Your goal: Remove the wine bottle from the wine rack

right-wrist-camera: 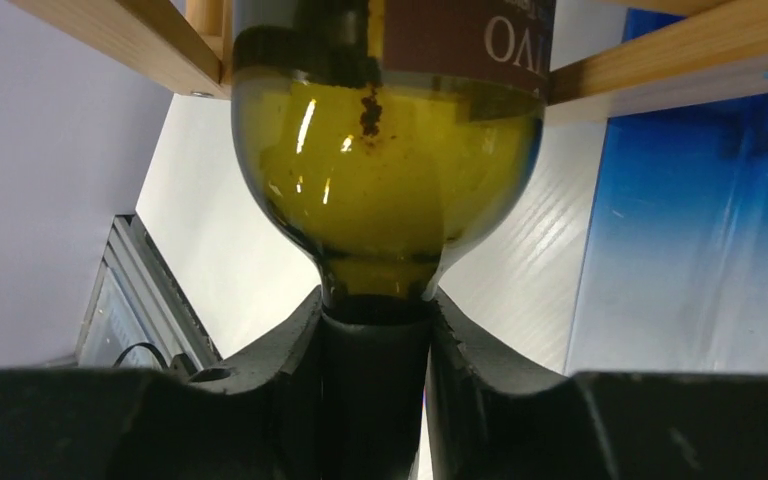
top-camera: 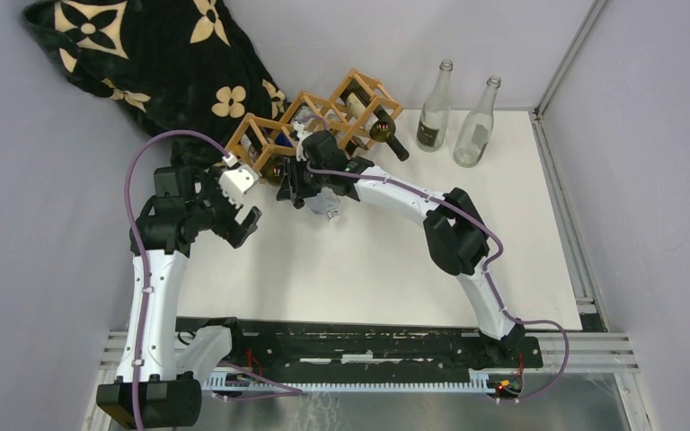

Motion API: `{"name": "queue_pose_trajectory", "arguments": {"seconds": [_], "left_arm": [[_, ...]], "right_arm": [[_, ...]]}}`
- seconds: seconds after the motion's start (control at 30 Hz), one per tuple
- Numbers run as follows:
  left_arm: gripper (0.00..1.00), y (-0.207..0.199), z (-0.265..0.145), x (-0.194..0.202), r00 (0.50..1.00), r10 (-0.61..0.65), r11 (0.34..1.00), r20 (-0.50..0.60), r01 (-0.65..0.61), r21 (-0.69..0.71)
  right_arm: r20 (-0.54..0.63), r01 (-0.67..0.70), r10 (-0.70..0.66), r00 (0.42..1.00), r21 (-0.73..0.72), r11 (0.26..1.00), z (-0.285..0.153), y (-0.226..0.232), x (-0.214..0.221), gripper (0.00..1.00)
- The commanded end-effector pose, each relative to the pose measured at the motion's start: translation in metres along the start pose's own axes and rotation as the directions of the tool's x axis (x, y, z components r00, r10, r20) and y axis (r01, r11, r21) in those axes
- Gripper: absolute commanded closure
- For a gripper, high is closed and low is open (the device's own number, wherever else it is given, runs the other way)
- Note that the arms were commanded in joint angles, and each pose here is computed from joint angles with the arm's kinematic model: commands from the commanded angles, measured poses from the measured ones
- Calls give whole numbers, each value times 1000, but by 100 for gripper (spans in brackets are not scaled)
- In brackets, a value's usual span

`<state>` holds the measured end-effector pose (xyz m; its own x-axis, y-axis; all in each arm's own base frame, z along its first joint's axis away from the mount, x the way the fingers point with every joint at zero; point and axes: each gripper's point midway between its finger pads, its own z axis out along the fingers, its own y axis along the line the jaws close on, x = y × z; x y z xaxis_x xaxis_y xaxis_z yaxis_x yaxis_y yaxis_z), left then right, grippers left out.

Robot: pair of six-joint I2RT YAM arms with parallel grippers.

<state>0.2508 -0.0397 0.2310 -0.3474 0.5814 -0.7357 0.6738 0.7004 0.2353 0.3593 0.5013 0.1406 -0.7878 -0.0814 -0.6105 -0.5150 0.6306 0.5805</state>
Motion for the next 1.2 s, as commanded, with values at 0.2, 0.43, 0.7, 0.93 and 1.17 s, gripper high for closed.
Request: {"name": "queue_pose_trajectory", "arguments": {"seconds": [0.2, 0.43, 0.7, 0.93, 1.17], "left_arm": [[0, -11, 1, 3, 995, 97, 994, 34, -99, 41], [0, -10, 7, 15, 989, 147, 988, 6, -147, 43], [0, -10, 7, 11, 979, 202, 978, 34, -204, 45], [0, -17, 5, 1, 954, 284, 955, 100, -291, 63], [0, -22, 9, -1, 943, 305, 944, 131, -318, 91]], "right_arm": [[179, 118, -76, 981, -239, 964, -55, 76, -43, 100], [215, 110, -43, 976, -308, 945, -92, 90, -30, 100], [207, 120, -48, 977, -354, 928, -133, 94, -2, 100], [179, 142, -85, 980, -338, 930, -164, 84, 29, 100], [171, 162, -104, 980, -371, 914, -190, 90, 43, 100]]}}
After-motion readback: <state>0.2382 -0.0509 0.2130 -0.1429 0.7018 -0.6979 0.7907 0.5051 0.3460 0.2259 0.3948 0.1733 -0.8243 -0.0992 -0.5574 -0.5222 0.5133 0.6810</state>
